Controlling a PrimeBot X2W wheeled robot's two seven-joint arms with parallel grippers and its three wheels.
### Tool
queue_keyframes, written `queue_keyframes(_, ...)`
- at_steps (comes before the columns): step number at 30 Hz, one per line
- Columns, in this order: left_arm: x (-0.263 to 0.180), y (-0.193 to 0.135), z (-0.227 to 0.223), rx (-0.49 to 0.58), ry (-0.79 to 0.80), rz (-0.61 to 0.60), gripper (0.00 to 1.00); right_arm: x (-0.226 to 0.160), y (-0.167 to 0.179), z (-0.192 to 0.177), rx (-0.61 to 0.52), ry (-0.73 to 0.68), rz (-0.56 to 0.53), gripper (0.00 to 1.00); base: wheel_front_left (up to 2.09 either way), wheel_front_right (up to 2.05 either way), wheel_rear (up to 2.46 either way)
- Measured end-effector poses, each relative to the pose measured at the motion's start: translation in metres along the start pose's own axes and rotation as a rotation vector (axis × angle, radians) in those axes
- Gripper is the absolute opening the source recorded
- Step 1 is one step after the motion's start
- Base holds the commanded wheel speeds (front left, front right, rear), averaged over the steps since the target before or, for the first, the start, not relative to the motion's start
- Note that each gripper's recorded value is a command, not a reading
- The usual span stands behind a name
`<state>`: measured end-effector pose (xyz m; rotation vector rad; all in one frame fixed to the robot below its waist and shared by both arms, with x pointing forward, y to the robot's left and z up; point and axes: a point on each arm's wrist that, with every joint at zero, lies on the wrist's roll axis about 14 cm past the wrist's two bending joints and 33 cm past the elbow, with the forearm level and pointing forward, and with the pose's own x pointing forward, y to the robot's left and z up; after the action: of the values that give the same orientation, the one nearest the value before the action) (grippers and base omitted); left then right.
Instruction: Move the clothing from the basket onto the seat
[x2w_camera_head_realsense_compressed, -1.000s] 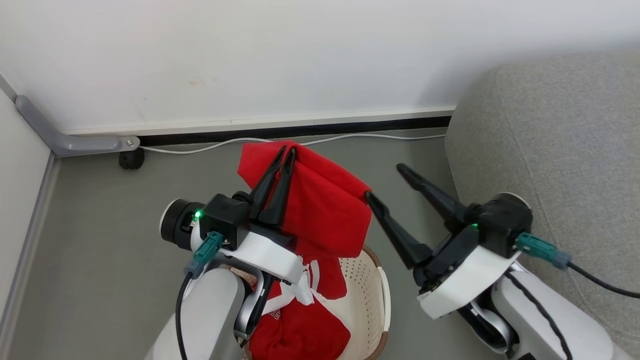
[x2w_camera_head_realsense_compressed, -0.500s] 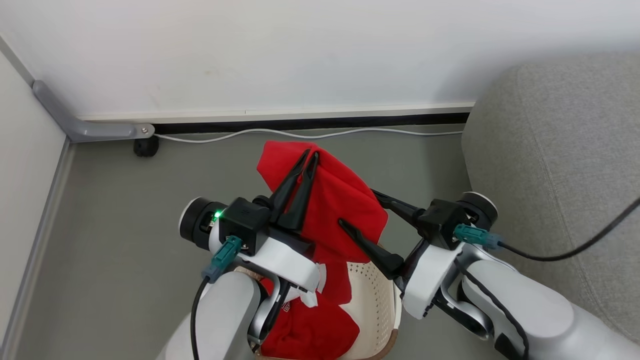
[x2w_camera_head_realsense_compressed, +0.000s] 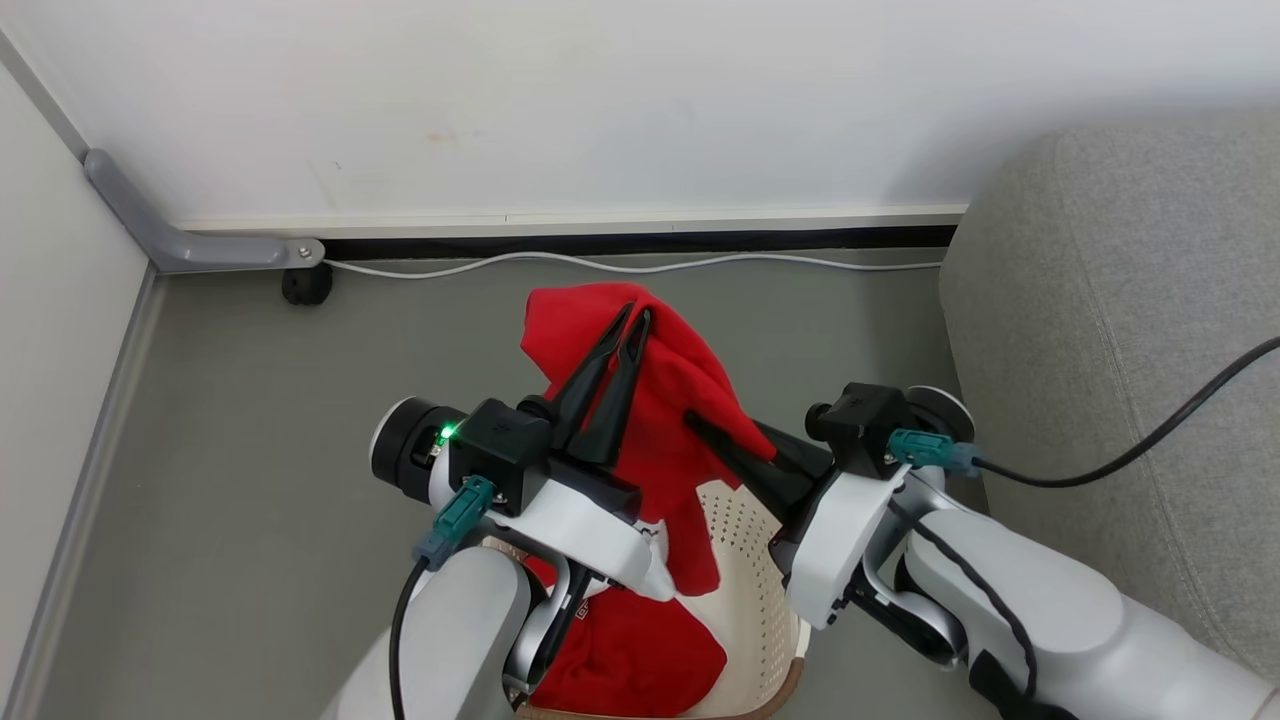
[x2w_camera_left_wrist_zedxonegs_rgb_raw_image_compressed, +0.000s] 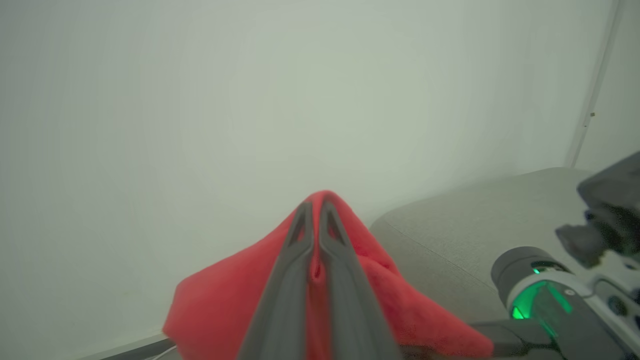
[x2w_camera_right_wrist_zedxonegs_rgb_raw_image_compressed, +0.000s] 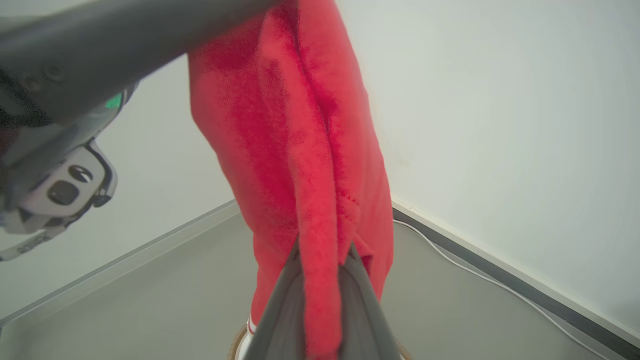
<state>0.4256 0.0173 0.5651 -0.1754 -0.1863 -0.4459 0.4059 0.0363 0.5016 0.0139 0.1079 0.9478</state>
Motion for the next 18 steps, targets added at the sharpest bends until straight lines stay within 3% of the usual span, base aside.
queue_keyframes(6, 0.002, 0.0, -0.002, -0.006, 0.002, 0.002, 0.0, -0.004, -0.013, 0.01, -0.003, -0.033, -0.034, 0.0, 0.0, 0.0, 0.0)
queue_keyframes(8, 0.003, -0.001, -0.003, -0.008, 0.004, -0.001, 0.46, -0.005, -0.016, 0.015, 0.003, -0.054, -0.045, 0.0, 0.0, 0.0, 0.0)
queue_keyframes(9, 0.003, -0.001, -0.004, -0.012, 0.007, -0.002, 1.0, -0.006, -0.019, 0.018, 0.005, -0.063, -0.054, 0.0, 0.0, 0.0, 0.0)
queue_keyframes(18, 0.005, -0.005, -0.018, -0.025, 0.042, -0.025, 1.0, -0.025, -0.05, 0.038, 0.008, -0.145, -0.161, 0.0, 0.0, 0.0, 0.0)
